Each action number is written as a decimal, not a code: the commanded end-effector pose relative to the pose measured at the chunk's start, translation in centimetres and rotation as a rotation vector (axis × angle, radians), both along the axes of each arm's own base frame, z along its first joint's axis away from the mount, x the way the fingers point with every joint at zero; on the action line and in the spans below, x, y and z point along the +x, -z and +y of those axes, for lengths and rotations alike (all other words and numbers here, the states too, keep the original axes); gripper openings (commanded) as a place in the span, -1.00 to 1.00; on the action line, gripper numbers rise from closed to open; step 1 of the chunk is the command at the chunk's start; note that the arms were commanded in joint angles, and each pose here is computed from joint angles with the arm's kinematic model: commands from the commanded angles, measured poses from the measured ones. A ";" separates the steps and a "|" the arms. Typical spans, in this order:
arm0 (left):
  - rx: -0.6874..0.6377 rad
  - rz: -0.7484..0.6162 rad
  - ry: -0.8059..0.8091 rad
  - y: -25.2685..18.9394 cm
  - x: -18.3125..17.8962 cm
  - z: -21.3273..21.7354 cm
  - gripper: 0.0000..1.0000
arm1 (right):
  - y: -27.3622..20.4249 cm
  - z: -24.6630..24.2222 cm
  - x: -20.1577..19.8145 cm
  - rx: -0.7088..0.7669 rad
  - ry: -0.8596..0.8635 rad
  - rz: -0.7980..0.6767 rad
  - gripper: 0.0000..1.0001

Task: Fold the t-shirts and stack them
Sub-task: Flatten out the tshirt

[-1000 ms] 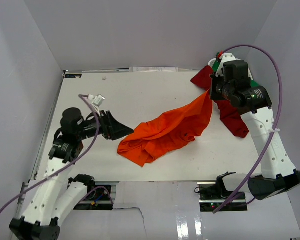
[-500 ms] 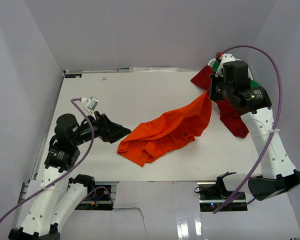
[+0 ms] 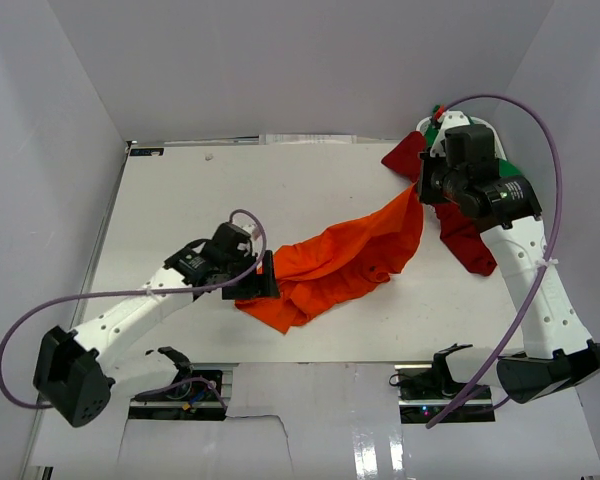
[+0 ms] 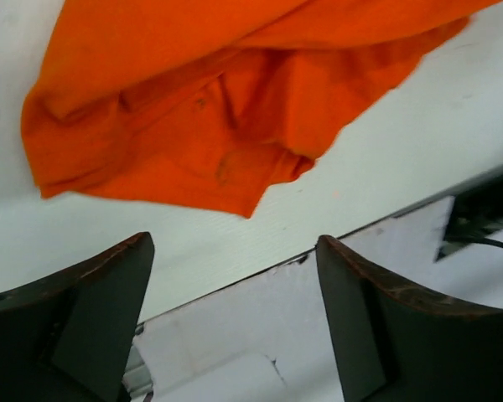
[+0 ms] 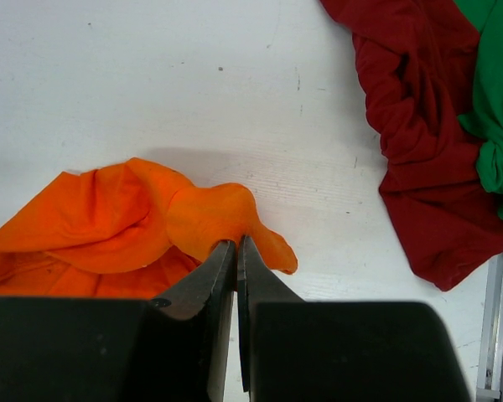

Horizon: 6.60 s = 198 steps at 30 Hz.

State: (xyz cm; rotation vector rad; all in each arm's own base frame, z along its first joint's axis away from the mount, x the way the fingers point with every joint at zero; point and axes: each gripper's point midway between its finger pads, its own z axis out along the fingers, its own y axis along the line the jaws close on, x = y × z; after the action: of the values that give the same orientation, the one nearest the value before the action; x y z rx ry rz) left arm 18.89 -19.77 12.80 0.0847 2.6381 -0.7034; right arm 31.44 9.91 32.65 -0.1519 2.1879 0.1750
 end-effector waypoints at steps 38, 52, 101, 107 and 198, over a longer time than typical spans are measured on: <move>0.416 0.071 -0.001 7.8 4.1 -3.5 0.17 | 0.3 0.2 0.2 0.015 -0.016 -0.040 -0.85; 0.388 0.068 -0.090 7.5 6.4 -0.6 0.17 | 0.7 0.4 0.2 0.009 -0.029 -0.030 -0.85; 0.508 0.193 -0.190 12.3 6.3 2.2 -0.86 | 0.7 0.8 -0.4 0.023 -0.061 -0.032 -0.85; 0.495 0.198 -0.182 12.2 6.2 2.0 -1.00 | 0.6 0.9 -0.4 0.029 -0.063 -0.033 -0.85; -0.410 -0.457 -0.197 -22.9 10.1 6.8 -1.00 | 13.3 5.1 9.7 0.278 -0.026 0.214 -0.84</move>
State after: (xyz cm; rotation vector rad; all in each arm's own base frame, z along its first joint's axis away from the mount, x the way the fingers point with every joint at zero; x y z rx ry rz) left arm 29.75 -12.96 34.70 -0.1642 2.0462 -1.0248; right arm 40.39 14.27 19.51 -0.0094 2.3781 0.5348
